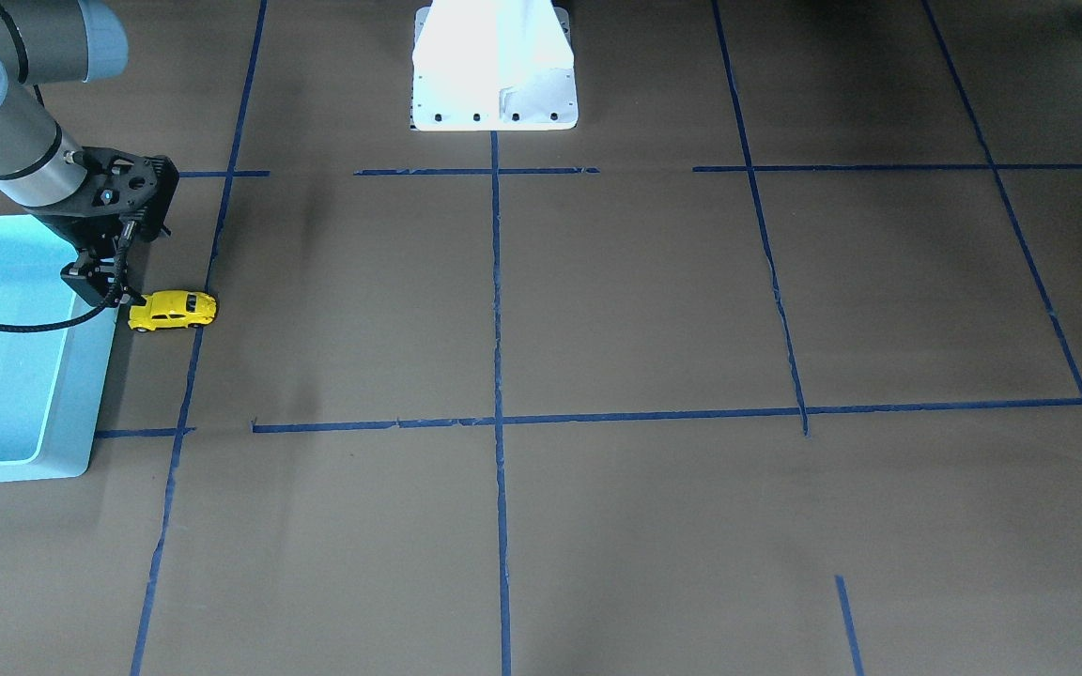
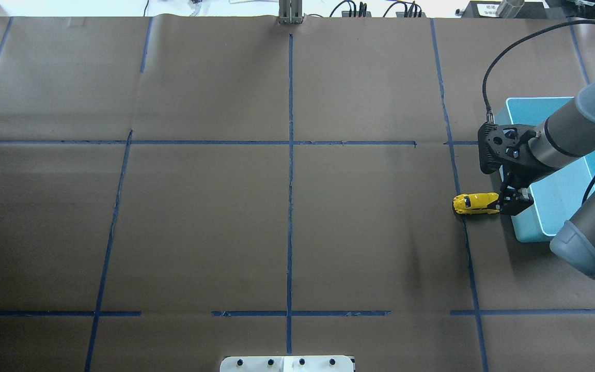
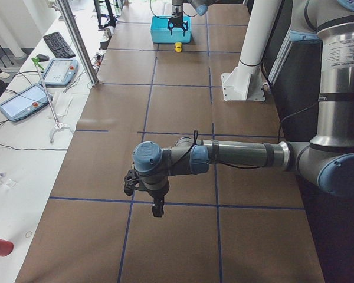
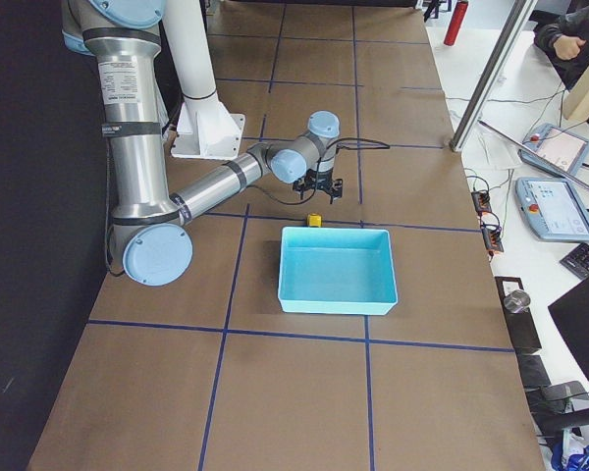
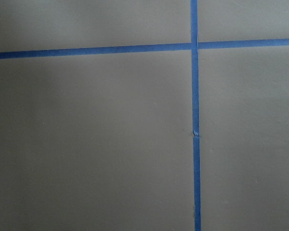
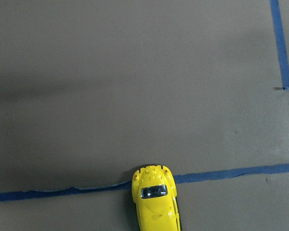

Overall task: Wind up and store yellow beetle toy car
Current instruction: 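Close the right gripper around the car's body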

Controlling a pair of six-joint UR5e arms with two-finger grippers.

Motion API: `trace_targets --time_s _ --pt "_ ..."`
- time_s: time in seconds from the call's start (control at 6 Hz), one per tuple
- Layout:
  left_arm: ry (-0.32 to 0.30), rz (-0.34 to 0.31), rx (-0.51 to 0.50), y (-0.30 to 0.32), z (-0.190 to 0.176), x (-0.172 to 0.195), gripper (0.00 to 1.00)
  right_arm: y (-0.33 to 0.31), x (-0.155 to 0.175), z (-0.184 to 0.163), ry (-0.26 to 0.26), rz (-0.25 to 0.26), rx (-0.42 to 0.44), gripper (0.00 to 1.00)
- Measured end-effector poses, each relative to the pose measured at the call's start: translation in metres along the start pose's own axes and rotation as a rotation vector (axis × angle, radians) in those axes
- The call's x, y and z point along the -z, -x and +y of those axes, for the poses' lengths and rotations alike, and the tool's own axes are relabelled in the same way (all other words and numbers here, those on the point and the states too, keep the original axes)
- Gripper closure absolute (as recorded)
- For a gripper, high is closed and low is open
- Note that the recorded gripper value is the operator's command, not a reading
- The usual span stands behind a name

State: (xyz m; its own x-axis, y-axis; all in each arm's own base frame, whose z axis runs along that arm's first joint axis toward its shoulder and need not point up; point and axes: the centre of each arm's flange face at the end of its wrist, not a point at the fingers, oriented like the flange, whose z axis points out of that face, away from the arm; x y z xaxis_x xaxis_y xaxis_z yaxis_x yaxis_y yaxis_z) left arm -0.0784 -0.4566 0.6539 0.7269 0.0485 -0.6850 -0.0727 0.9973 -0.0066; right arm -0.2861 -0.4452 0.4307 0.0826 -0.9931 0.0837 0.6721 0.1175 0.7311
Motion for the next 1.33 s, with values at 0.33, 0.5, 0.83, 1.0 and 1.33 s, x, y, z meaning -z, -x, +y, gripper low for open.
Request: trace_targets --time_s 0.33,0.5,0.83,1.0,1.33 --pt "-0.007 -0.002 -0.006 -0.003 -0.002 0.003 0.0 -0.001 -0.025 0.007 -0.002 -0.009 0.031 0.0" --pt "-0.008 -0.002 -0.008 -0.003 -0.002 0.004 0.0 0.002 -0.035 0.005 0.005 -0.018 0.043 0.0" --pt "-0.017 0.0 -0.015 -0.008 -0.003 0.008 0.0 0.0 -0.048 0.003 0.02 -0.027 0.047 0.0" --pt "-0.03 -0.001 -0.027 -0.014 -0.004 0.015 0.0 -0.002 -0.051 0.004 0.025 -0.027 0.046 0.0" --pt "-0.045 -0.007 -0.041 -0.02 -0.005 0.022 0.0 -0.004 -0.06 0.007 0.043 -0.027 0.041 0.0"
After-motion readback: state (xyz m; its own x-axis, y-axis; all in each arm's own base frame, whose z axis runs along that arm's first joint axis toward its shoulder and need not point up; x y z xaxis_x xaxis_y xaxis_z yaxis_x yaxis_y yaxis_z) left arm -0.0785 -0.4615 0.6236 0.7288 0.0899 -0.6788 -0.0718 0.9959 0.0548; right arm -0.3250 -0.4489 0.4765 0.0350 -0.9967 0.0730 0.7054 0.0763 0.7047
